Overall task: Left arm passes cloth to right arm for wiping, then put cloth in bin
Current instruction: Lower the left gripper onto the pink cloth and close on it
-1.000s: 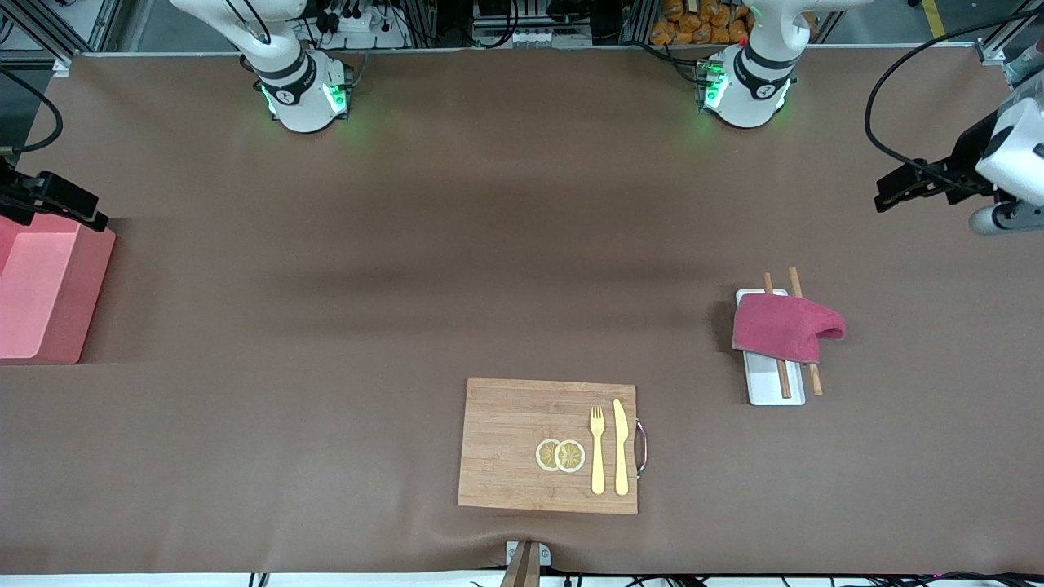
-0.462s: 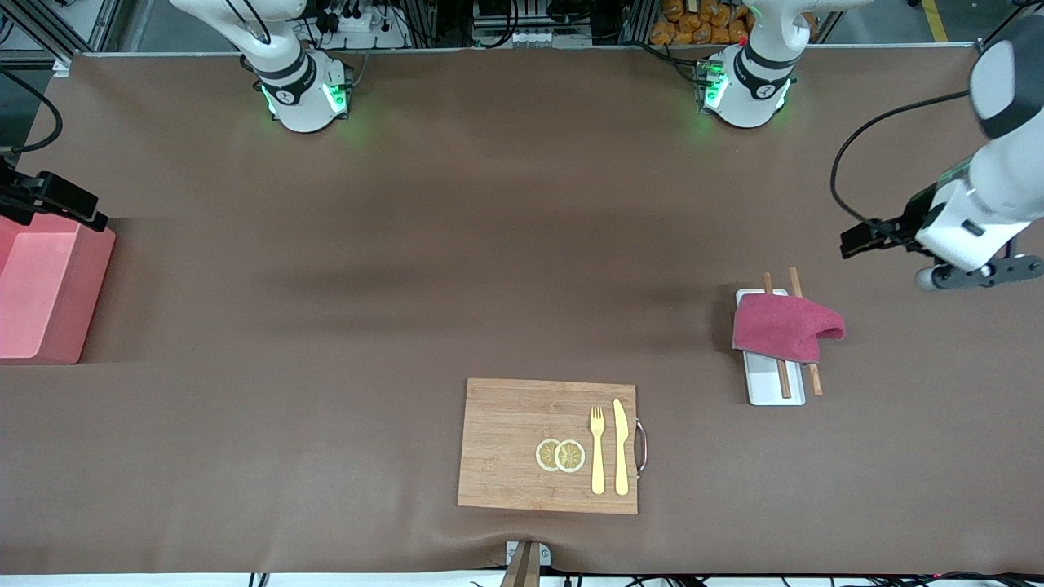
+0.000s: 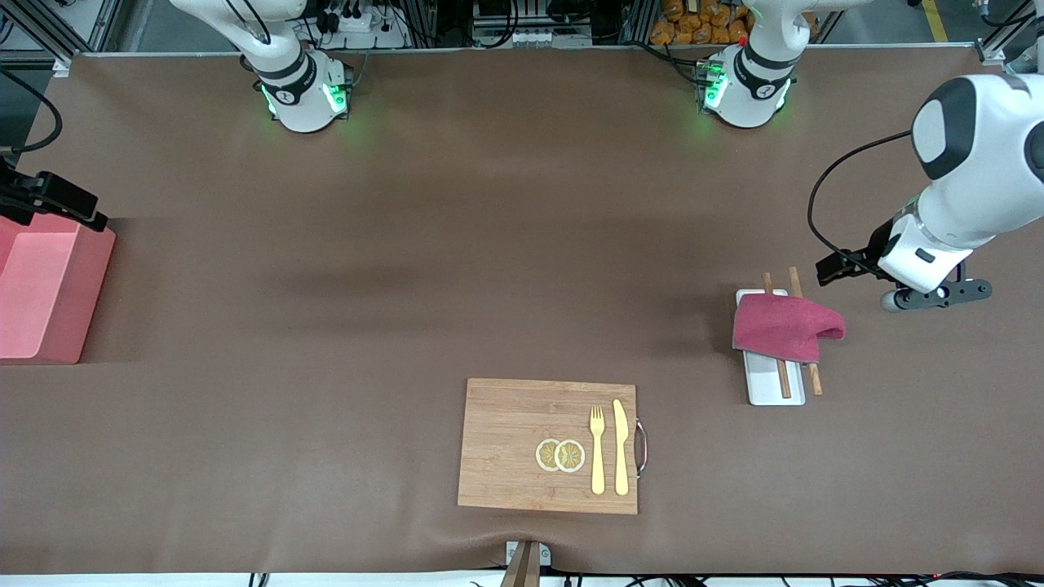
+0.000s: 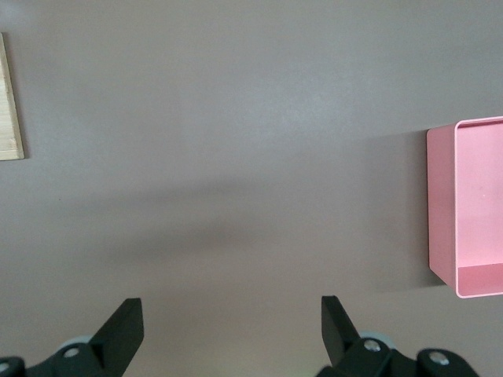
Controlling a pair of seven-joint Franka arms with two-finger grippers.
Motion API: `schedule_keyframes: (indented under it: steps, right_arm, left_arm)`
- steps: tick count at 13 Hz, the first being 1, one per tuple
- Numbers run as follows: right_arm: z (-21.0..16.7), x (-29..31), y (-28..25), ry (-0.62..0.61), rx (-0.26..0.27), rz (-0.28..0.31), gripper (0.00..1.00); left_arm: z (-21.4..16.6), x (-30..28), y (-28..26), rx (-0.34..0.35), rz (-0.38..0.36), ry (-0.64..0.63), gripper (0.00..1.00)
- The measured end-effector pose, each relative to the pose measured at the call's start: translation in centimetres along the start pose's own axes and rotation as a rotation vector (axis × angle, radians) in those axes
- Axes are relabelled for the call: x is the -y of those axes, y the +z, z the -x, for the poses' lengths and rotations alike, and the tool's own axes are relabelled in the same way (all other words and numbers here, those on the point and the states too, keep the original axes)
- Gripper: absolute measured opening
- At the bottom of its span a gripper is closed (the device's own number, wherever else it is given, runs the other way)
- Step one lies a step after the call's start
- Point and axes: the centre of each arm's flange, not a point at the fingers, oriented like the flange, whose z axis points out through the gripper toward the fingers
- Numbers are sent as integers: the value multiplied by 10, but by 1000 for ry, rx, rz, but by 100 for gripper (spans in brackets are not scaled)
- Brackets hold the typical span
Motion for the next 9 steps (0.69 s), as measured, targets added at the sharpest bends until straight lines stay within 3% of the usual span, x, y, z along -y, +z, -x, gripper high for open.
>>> schedule_keyframes:
  steps: [9]
  right_arm:
    - [0, 0, 0, 0, 0, 0, 100]
  left_arm:
    - [-17, 15, 74, -1, 71, -23, 100]
